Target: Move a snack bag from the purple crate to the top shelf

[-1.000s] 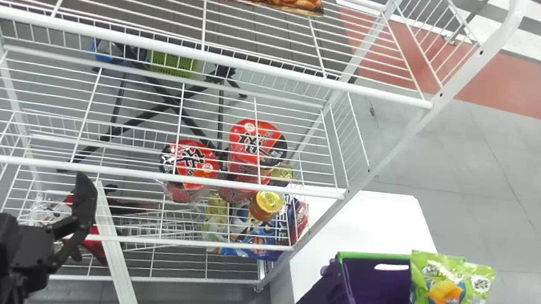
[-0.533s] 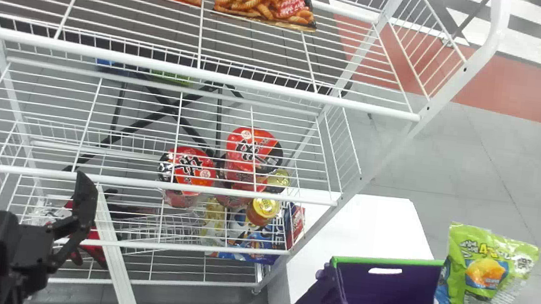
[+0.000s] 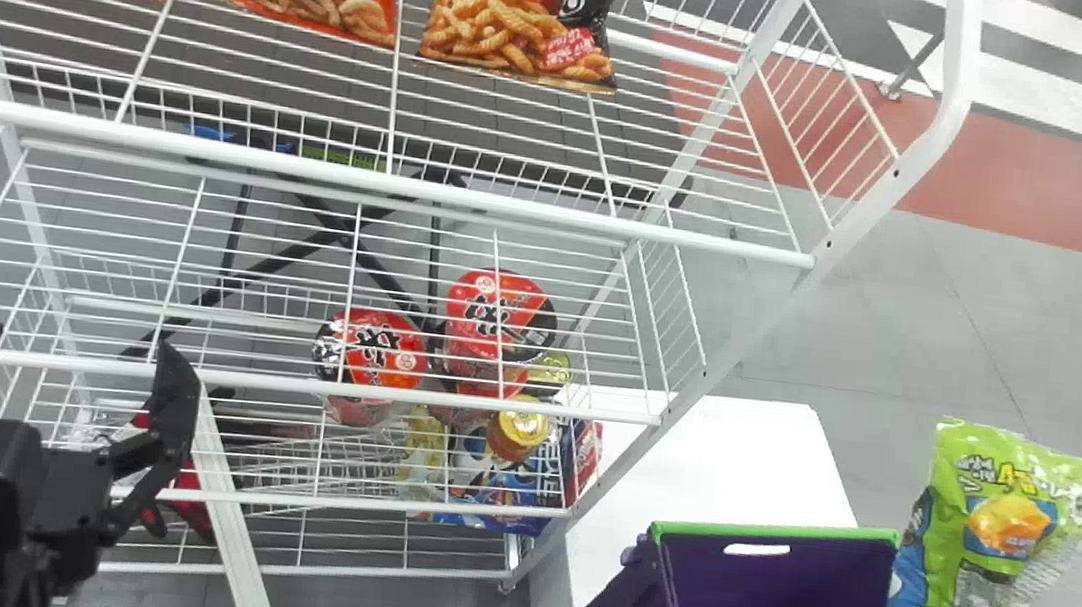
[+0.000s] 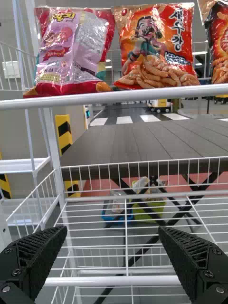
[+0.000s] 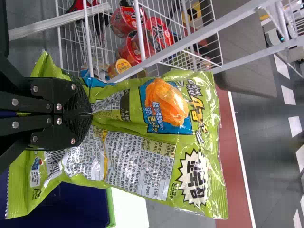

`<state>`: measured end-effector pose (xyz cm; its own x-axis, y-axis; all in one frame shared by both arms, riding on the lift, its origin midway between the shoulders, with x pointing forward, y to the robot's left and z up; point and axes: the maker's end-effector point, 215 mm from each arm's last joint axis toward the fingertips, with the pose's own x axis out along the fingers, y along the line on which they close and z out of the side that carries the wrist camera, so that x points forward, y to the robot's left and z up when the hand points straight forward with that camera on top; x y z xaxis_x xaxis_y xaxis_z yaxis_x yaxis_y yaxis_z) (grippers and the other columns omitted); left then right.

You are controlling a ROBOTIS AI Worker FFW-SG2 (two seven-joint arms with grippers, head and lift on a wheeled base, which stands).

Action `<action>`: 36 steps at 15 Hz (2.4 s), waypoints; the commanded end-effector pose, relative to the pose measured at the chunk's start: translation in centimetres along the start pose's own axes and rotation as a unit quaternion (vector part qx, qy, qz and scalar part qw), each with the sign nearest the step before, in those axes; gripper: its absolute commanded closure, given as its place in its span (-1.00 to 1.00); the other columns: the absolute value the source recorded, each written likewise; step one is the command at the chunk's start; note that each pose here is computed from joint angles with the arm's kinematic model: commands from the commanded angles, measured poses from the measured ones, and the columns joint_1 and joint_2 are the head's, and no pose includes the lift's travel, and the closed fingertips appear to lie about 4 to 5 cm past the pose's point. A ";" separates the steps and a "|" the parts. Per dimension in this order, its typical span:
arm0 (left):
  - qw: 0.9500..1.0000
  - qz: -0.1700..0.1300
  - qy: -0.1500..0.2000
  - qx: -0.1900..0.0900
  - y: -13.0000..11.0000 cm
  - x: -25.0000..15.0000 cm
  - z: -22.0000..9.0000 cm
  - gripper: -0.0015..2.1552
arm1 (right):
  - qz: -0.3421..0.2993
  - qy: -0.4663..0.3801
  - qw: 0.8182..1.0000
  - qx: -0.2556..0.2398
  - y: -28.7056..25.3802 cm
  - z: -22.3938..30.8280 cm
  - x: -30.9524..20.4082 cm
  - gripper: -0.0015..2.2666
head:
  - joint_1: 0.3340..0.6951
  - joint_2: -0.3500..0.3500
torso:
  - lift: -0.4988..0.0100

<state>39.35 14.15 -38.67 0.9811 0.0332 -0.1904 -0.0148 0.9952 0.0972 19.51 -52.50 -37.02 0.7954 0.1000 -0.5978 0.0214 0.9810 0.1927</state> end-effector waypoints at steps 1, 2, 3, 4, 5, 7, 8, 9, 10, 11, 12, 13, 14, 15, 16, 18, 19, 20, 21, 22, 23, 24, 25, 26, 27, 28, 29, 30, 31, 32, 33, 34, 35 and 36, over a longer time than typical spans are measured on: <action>1.000 0.000 0.000 0.000 0.0 0.0 0.0 -0.90 | 0.002 -0.003 1.000 0.000 0.1 0.2 0.0 0.65 | 1.00 -1.00 | 0.13; 1.000 0.001 0.001 0.000 0.0 0.0 -0.1 -0.90 | 0.002 -0.003 1.000 0.000 0.1 0.1 0.0 0.65 | 1.00 -1.00 | 0.14; 1.000 0.001 0.001 0.001 0.1 0.0 -0.1 -0.90 | 0.001 -0.003 1.000 -0.002 0.1 0.2 0.0 0.65 | 1.00 -1.00 | 0.16; 1.000 0.001 0.001 0.001 0.1 0.0 -0.2 -0.90 | 0.001 -0.003 1.000 -0.001 0.0 0.2 -0.1 0.65 | 1.00 -1.00 | 0.17; 1.000 0.001 0.001 0.001 0.1 0.0 -0.2 -0.90 | 0.001 -0.003 1.000 -0.001 0.0 0.2 -0.1 0.65 | 1.00 -1.00 | 0.19; 1.000 0.001 0.001 0.001 0.1 0.0 -0.2 -0.90 | 0.001 -0.004 1.000 -0.001 0.0 0.3 -0.1 0.65 | 1.00 -1.00 | 0.22; 1.000 0.001 0.001 0.001 0.1 0.0 -0.2 -0.90 | 0.001 -0.004 1.000 -0.001 0.0 0.3 -0.1 0.65 | 1.00 -1.00 | 0.23; 1.000 0.001 0.001 0.001 0.1 0.0 -0.2 -0.90 | 0.002 -0.005 1.000 -0.001 0.1 0.3 0.0 0.65 | 1.00 -1.00 | 0.25; 1.000 0.001 0.001 0.001 0.1 0.0 -0.2 -0.90 | 0.002 -0.005 1.000 -0.001 0.1 0.3 0.0 0.65 | 1.00 -1.00 | 0.27; 1.000 0.001 0.001 0.001 0.1 0.0 -0.2 -0.90 | 0.002 -0.004 1.000 0.000 0.1 0.3 0.0 0.65 | 1.00 -1.00 | 0.28; 1.000 0.002 0.002 0.000 0.0 0.0 -0.2 -0.90 | 0.002 -0.005 1.000 0.000 0.1 0.3 0.1 0.65 | 1.00 -1.00 | 0.30; 1.000 0.002 0.001 0.000 0.0 0.0 -0.2 -0.90 | 0.003 -0.004 1.000 0.002 0.1 0.1 0.1 0.65 | 1.00 -1.00 | 0.31; 1.000 0.001 0.002 0.001 0.0 0.0 -0.2 -0.90 | 0.004 -0.005 1.000 0.002 0.1 0.1 0.2 0.65 | 1.00 -1.00 | 0.33; 1.000 0.001 0.002 0.000 0.0 0.0 -0.2 -0.90 | 0.004 -0.005 1.000 0.002 0.1 0.1 0.2 0.65 | 1.00 -1.00 | 0.34; 1.000 0.001 0.003 0.000 0.0 0.0 -0.3 -0.90 | 0.004 -0.005 1.000 0.002 0.1 0.1 0.2 0.65 | 1.00 -1.00 | 0.36; 1.000 0.002 0.002 0.000 0.0 0.1 -0.3 -0.90 | 0.005 -0.005 1.000 0.003 0.1 0.1 0.2 0.65 | 1.00 -1.00 | 0.39; 1.000 0.002 0.002 0.000 0.0 0.1 -0.2 -0.90 | 0.005 -0.005 1.000 0.004 0.0 0.0 0.3 0.65 | 1.00 -1.00 | 0.41; 1.000 0.002 0.002 0.000 0.0 0.1 -0.2 -0.90 | 0.005 -0.004 1.000 0.005 0.0 -0.1 0.3 0.65 | 1.00 -1.00 | 0.42; 1.000 0.002 0.001 0.000 0.0 0.1 -0.1 -0.90 | 0.005 -0.004 1.000 0.006 0.0 -0.1 0.3 0.65 | 1.00 -1.00 | 0.44; 1.000 0.002 0.002 0.000 0.0 0.0 -0.2 -0.90 | 0.006 -0.004 1.000 0.007 0.0 -0.1 0.3 0.65 | 1.00 -1.00 | 0.46; 1.000 0.002 0.002 0.000 0.0 0.0 -0.2 -0.90 | 0.007 -0.005 1.000 0.006 0.1 -0.1 0.3 0.65 | 1.00 -1.00 | 0.47; 1.000 0.002 0.002 0.000 0.0 0.0 -0.2 -0.90 | 0.007 -0.005 1.000 0.006 0.1 -0.1 0.3 0.65 | 1.00 -1.00 | 0.49; 1.000 0.003 0.001 0.001 0.1 0.0 -0.1 -0.90 | 0.010 -0.005 1.000 0.006 0.3 0.1 0.2 0.65 | 1.00 -1.00 | 0.50; 1.000 0.003 0.001 0.001 0.1 0.0 -0.1 -0.90 | 0.011 -0.005 1.000 0.007 0.4 0.2 0.1 0.65 | 1.00 -1.00 | 0.52; 1.000 0.003 0.000 0.001 0.1 0.0 0.0 -0.90 | 0.011 -0.006 1.000 0.005 0.4 0.3 0.1 0.65 | 1.00 -1.00 | 0.53; 1.000 0.002 0.000 0.000 0.0 0.0 0.0 -0.90 | 0.008 -0.006 1.000 0.007 0.3 0.3 -0.1 0.65 | 1.00 -1.00 | 0.55; 1.000 0.002 -0.002 0.000 0.1 0.0 0.2 -0.90 | 0.005 -0.007 1.000 0.008 0.1 0.3 -0.2 0.65 | 1.00 -1.00 | 0.56; 1.000 0.003 -0.001 0.001 0.2 -0.1 0.1 -0.90 | 0.002 -0.008 1.000 0.009 -0.1 0.5 -0.5 0.65 | 1.00 -1.00 | 0.58; 1.000 0.002 -0.001 0.002 0.2 -0.2 0.1 -0.90 | 0.001 -0.009 1.000 0.008 -0.1 0.6 -0.7 0.65 | 1.00 -1.00 | 0.59; 1.000 0.001 -0.002 0.000 0.1 -0.1 0.2 -0.90 | 0.000 -0.010 1.000 0.009 -0.2 0.6 -0.8 0.65 | 1.00 -1.00 | 0.61; 1.000 -0.001 -0.001 0.001 0.0 -0.2 0.2 -0.90 | 0.000 -0.011 1.000 0.008 -0.2 0.8 -0.8 0.65 | 1.00 -1.00 | 0.63; 1.000 -0.002 0.002 0.003 -0.1 -0.2 0.1 -0.90 | 0.001 -0.013 1.000 0.009 -0.2 0.8 -0.7 0.65 | 1.00 -1.00 | 0.64; 1.000 -0.001 0.002 0.004 -0.1 -0.2 0.3 -0.90 | 0.001 -0.014 1.000 0.010 -0.3 0.8 -0.6 0.65 | 1.00 -1.00 | 0.66; 1.000 -0.001 0.003 0.006 -0.1 -0.2 0.3 -0.90 | 0.002 -0.016 1.000 0.011 -0.2 0.9 -0.5 0.65 | 1.00 -1.00 | 0.67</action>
<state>39.20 14.05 -38.45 0.9804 0.0306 -0.1947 -0.0105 0.9946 0.1034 19.52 -52.91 -36.01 0.8116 0.0975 -0.5761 0.0304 0.9776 0.2082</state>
